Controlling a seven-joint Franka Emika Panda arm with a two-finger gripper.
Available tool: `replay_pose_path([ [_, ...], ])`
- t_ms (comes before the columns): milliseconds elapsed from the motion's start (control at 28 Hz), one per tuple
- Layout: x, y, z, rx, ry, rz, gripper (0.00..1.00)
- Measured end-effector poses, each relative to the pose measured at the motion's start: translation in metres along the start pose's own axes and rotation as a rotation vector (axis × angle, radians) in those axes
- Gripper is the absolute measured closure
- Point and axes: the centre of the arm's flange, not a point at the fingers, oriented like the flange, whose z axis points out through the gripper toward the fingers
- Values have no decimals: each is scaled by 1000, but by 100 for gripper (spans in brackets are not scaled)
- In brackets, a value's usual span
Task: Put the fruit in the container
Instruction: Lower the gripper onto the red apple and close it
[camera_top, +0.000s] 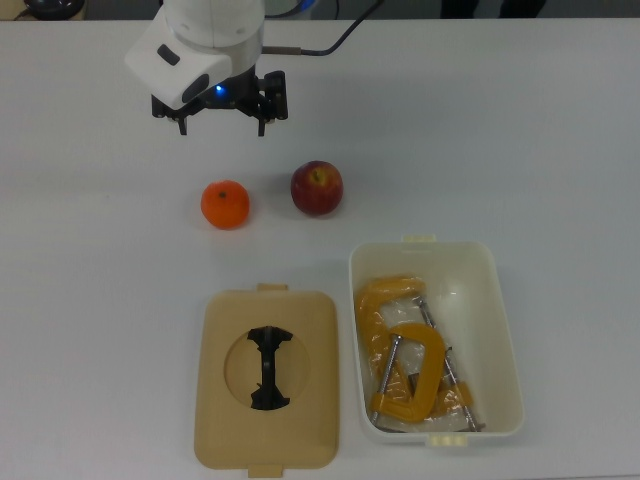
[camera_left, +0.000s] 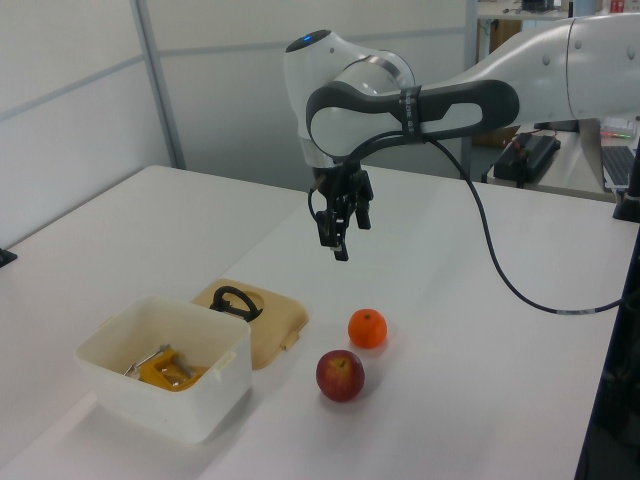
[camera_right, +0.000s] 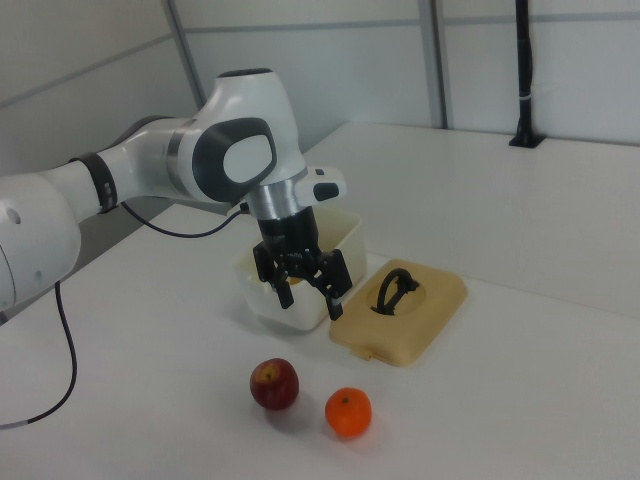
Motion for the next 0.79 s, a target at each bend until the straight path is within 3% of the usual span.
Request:
replay_pose_path([
  [357, -23, -30, -3, -8, 49, -49, 0],
  [571, -43, -66, 23, -13, 55, -114, 0],
  [786, -45, -90, 58, -10, 86, -156, 0],
])
